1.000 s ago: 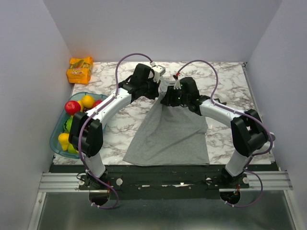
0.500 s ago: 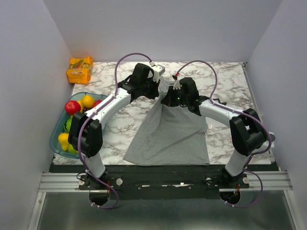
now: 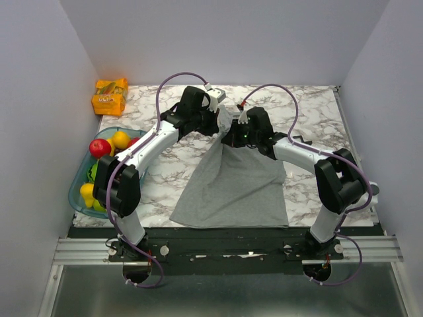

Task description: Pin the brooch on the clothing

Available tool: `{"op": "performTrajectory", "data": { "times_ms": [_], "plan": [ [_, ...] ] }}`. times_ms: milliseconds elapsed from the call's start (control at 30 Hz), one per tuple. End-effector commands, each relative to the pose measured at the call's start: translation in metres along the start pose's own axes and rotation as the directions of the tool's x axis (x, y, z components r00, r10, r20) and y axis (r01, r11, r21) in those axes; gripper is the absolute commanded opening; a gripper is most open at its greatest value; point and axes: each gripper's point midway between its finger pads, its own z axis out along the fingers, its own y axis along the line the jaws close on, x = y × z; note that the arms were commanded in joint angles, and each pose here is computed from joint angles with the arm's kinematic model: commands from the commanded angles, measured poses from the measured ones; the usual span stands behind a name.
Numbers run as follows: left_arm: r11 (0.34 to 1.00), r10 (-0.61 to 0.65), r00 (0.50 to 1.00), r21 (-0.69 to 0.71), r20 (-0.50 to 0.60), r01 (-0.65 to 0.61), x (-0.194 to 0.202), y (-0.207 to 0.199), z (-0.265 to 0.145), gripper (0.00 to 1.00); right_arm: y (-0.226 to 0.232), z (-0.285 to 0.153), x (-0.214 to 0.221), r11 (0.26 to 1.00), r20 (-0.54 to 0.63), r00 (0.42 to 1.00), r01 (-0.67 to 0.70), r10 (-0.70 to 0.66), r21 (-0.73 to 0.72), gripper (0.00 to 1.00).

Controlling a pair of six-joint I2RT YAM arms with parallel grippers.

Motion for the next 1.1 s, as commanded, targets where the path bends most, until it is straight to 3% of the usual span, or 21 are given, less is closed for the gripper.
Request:
{"op": "performTrajectory", "data": {
  "times_ms": [0,1067],
  "plan": [
    [0.998,0.01,0.997,0.061,0.082,-0.015,-0.024,-0.014,-0.014,0.0,-0.007,0.005,0.004,0.999,-0.028,1.0,0.007,-0.006,0.035,0.09],
    [0.973,0.036,0.996,0.225,0.078,-0.053,-0.022,-0.05,-0.014,0.0,-0.026,0.015,0.009,0.994,-0.068,0.993,-0.087,0.092,0.067,0.06]
  ]
}}
